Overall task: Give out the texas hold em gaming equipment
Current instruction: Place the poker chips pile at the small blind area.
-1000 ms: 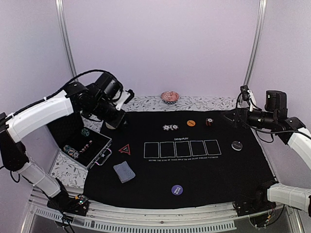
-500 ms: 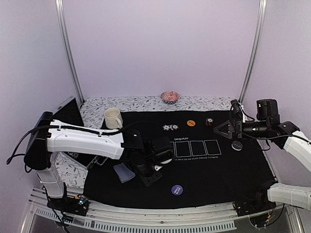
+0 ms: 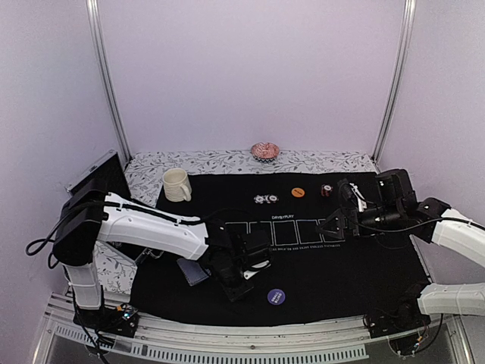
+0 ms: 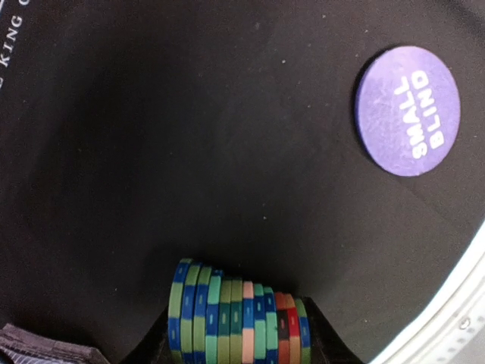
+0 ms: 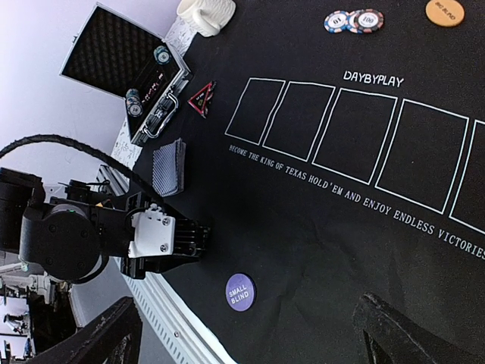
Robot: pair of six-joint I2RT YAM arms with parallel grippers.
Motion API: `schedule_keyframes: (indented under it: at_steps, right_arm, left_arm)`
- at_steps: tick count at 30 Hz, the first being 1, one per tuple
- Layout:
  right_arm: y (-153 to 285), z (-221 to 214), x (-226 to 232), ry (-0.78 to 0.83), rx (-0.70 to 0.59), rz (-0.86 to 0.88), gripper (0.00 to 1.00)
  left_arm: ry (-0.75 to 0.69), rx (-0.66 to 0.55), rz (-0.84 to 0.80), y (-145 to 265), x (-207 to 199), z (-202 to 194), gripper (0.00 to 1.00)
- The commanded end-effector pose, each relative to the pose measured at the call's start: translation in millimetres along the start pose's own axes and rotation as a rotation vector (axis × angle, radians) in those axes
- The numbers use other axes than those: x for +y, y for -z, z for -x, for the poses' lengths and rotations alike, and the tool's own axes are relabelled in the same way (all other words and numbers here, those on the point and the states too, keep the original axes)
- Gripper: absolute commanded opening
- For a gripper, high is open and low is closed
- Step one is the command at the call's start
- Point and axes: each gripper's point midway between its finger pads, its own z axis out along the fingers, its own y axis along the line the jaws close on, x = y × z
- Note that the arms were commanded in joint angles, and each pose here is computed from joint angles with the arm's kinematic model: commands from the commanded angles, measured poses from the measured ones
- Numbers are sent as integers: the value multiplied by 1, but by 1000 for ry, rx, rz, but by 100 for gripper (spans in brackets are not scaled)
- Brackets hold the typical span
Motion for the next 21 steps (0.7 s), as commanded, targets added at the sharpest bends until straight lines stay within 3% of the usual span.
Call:
schedule_keyframes:
  at_steps: [1,10,21]
  right_arm:
    - [-7,-1,0,-15,-5,-23,99]
    - [-9,-1,0,-30,-12,-40,100]
    - [-13,3,-1,-20,-7,-45,100]
  left_arm:
    - [-19,38,-7,-20,7,-11,21]
    - [-40,65,-3,-32,13,-20,46]
    - [-58,13,-41,-19,8,-13,48]
